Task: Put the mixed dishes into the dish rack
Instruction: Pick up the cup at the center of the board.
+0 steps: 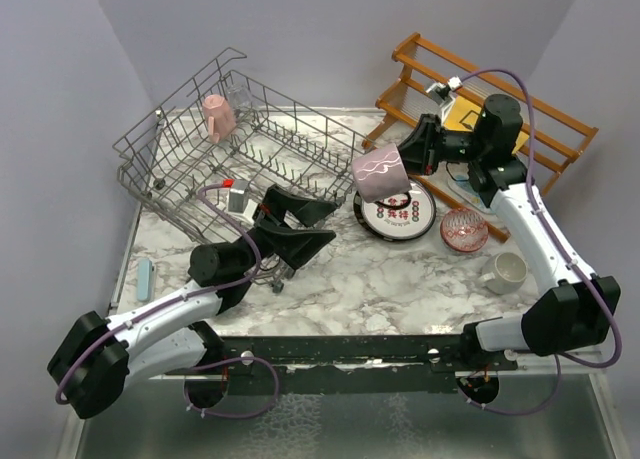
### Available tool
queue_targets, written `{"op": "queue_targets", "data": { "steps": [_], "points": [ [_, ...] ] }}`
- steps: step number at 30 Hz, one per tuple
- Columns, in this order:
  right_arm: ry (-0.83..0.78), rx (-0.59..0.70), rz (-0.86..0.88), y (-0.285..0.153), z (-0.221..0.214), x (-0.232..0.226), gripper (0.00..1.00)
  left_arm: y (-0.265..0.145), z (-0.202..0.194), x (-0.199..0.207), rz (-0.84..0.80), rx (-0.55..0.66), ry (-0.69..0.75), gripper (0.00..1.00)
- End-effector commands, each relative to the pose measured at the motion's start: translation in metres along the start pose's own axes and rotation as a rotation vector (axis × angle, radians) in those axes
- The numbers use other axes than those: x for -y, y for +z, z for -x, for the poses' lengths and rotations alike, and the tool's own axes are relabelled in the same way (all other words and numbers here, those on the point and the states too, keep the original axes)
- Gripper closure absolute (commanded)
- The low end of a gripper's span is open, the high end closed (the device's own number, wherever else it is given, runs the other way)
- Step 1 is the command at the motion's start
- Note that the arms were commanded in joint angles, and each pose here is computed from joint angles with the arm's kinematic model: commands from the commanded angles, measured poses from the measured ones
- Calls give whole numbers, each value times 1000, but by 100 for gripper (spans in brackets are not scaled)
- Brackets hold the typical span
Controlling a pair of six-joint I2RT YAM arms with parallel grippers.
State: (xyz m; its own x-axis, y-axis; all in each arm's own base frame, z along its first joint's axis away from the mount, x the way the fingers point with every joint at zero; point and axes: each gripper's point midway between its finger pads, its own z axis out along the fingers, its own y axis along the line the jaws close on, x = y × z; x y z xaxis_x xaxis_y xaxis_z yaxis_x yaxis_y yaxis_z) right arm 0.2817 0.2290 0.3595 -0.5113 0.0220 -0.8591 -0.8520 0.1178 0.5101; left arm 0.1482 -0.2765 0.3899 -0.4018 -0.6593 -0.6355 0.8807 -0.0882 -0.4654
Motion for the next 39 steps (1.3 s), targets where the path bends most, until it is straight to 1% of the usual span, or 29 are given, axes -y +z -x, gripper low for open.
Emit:
{"op": "queue_targets", "data": {
  "steps": [1, 2, 5, 9, 13, 19, 24, 29, 30, 34, 39],
  "points": [
    [146, 52, 118, -2, 21, -32, 99, 9, 10, 1, -8, 59, -70, 4],
    [186, 57, 123, -3, 20, -34, 99, 11, 7, -4, 11, 56, -80, 4],
    [217, 78, 133, -3, 18, -37, 99, 20, -4, -17, 77, 53, -82, 4],
    [251, 93, 123, -3, 16, -34, 99, 36, -16, -20, 103, 60, -65, 4],
    [258, 114, 138, -3, 15, -36, 99, 47, -30, -33, 166, 74, -92, 5],
    [270, 126, 131, -3, 11, -32, 99, 71, -51, -40, 208, 81, -93, 9],
    [267, 130, 129, -3, 10, -33, 99, 89, -69, -49, 227, 87, -133, 17],
    [270, 131, 126, -4, 8, -33, 99, 101, -76, -51, 208, 117, -169, 30],
    [270, 131, 126, -4, 7, -33, 99, 103, -75, -52, 212, 127, -170, 31],
    [268, 134, 125, -4, 7, -34, 99, 103, -68, -59, 239, 178, -160, 43],
    [269, 136, 123, -4, 6, -34, 99, 101, -58, -64, 257, 242, -157, 49]
  ]
}}
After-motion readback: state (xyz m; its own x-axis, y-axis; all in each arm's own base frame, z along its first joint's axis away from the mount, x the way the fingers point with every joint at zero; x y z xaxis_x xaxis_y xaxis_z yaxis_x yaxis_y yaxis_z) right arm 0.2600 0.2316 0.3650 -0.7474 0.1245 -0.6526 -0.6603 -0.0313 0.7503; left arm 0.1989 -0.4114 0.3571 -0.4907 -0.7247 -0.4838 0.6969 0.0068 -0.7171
